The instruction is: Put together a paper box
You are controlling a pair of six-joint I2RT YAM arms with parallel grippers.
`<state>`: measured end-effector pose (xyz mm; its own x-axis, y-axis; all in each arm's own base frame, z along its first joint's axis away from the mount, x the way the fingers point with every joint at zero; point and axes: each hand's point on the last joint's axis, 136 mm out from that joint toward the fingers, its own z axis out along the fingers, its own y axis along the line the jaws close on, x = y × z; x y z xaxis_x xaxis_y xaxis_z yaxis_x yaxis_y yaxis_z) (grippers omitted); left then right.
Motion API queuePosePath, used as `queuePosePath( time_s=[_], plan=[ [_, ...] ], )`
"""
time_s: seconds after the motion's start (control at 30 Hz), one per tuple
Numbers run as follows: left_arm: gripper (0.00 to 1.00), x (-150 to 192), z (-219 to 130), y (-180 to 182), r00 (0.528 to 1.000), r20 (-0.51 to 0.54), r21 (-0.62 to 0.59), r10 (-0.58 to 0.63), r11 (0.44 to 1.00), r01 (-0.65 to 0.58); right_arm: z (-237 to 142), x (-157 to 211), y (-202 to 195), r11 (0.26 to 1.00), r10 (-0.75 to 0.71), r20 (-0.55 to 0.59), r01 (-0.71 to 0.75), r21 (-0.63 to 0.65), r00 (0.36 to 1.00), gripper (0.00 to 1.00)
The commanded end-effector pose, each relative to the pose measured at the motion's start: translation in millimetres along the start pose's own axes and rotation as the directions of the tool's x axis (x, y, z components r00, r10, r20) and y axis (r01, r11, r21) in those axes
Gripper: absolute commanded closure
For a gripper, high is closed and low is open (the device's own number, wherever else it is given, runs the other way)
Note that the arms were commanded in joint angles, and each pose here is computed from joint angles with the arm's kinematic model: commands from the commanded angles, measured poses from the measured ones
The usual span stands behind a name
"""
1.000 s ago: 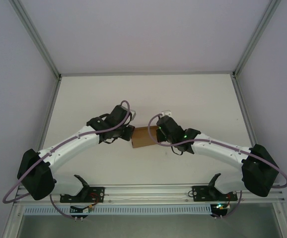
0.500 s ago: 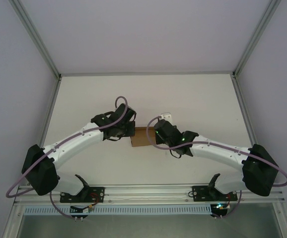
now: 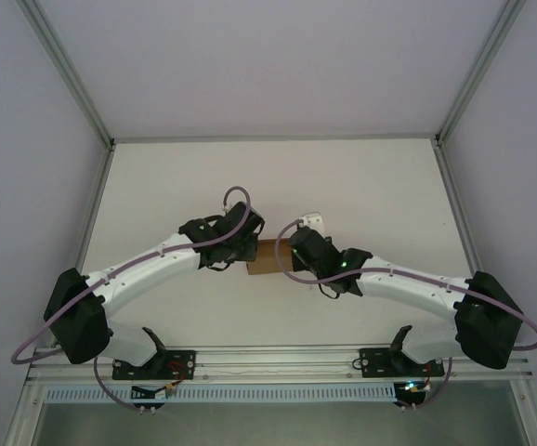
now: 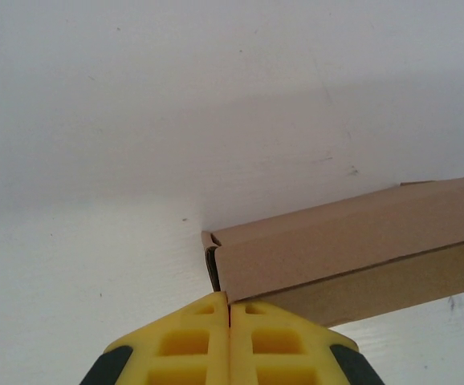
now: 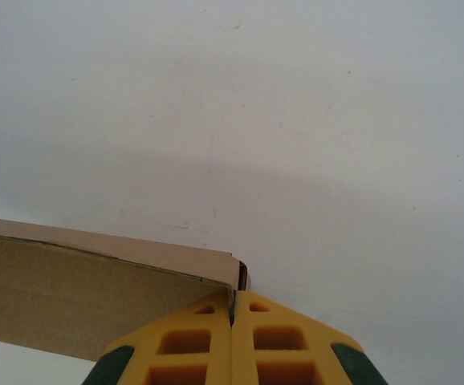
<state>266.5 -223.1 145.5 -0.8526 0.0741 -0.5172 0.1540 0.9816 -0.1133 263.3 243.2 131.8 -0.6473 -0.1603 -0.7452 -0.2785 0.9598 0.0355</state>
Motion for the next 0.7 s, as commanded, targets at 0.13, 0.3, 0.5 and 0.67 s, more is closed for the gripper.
queuePosePath(
  time_s=[0.13,0.3,0.5,0.67],
  plan=[
    [1.0,27.3,9.7,2.4,0.998,-0.047,0.014,0.033,0.999,-0.033,4.0,35.2,0.2,0.998,-0.065,-0.106,0.064,-0.016,0.992,1.0],
    [1.0,41.7,19.0,8.6,0.998,-0.041,-0.038,0.04,0.998,-0.042,4.1,36.4,-0.4,0.997,-0.078,-0.071,0.078,-0.007,0.994,1.0],
    [1.0,56.6,22.6,8.8,0.995,-0.046,-0.05,0.089,0.995,-0.092,4.9,45.7,2.7,0.995,-0.097,-0.074,0.095,-0.032,0.993,1.0],
    [1.0,62.7,22.7,13.6,0.996,-0.048,-0.062,0.08,0.995,-0.083,1.4,54.1,5.8,0.994,-0.089,-0.091,0.083,-0.073,0.992,0.94]
  ],
)
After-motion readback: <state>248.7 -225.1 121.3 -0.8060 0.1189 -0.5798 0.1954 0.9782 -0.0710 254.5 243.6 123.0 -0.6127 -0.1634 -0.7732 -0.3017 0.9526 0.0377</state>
